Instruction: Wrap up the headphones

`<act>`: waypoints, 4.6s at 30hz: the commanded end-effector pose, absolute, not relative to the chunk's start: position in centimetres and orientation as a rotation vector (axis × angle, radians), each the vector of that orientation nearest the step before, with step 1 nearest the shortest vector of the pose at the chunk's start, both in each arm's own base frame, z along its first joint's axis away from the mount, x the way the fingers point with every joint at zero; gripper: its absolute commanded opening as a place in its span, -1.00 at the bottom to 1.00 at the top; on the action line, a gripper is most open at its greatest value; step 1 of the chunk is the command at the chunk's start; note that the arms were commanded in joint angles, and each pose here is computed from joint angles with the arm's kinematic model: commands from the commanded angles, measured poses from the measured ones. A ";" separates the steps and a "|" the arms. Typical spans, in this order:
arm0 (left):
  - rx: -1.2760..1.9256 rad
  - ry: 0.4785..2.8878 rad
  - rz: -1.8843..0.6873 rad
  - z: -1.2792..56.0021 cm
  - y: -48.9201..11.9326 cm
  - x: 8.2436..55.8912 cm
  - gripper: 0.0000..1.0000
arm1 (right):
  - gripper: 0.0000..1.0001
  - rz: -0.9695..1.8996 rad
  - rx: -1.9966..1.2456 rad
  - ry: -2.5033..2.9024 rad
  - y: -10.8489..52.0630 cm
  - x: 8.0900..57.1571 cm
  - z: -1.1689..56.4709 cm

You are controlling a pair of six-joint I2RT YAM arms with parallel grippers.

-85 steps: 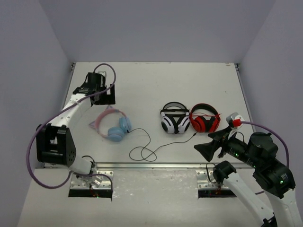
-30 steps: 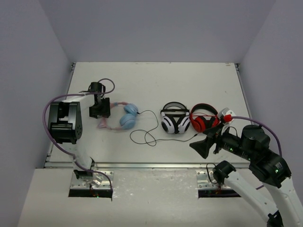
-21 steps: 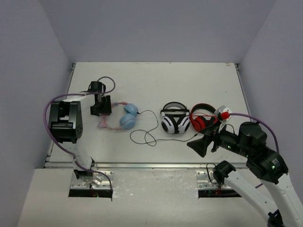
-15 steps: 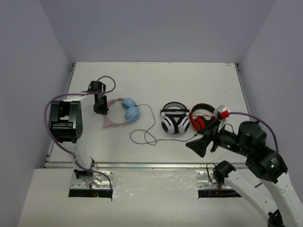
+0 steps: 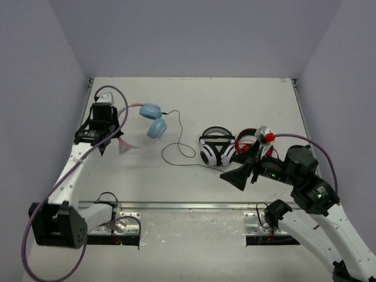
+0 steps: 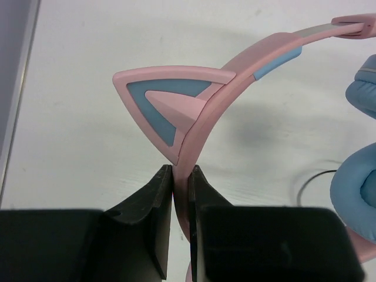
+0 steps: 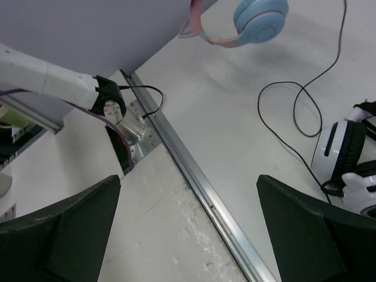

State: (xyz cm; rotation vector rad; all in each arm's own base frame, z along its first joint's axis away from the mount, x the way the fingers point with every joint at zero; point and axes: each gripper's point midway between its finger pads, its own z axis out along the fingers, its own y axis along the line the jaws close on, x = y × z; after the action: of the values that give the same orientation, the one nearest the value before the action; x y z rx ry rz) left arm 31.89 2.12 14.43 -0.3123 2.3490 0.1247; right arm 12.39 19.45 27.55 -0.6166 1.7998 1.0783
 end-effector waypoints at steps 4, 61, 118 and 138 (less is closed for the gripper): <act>-0.224 1.992 -0.036 26.9 -1.5 29.1 -0.99 | 0.98 1.218 -0.762 1.563 23.2 13.7 31.9; -0.155 1.525 -0.530 47.8 -6.2 19.9 -0.99 | -0.40 1.371 -0.864 1.465 34.2 20.3 30.2; 0.980 1.868 -0.666 24.9 -26.5 18.1 -0.99 | -0.97 0.241 -0.917 1.886 25.3 30.0 28.1; 0.808 1.812 -0.584 26.8 -26.9 21.3 -0.99 | -0.97 0.394 -0.609 1.980 27.3 27.9 29.3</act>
State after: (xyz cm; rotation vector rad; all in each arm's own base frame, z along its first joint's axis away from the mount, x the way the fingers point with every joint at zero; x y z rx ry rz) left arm 20.66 -24.73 21.30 0.9141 1.9731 -0.4605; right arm 26.11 27.82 27.45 -0.7878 1.9809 0.4588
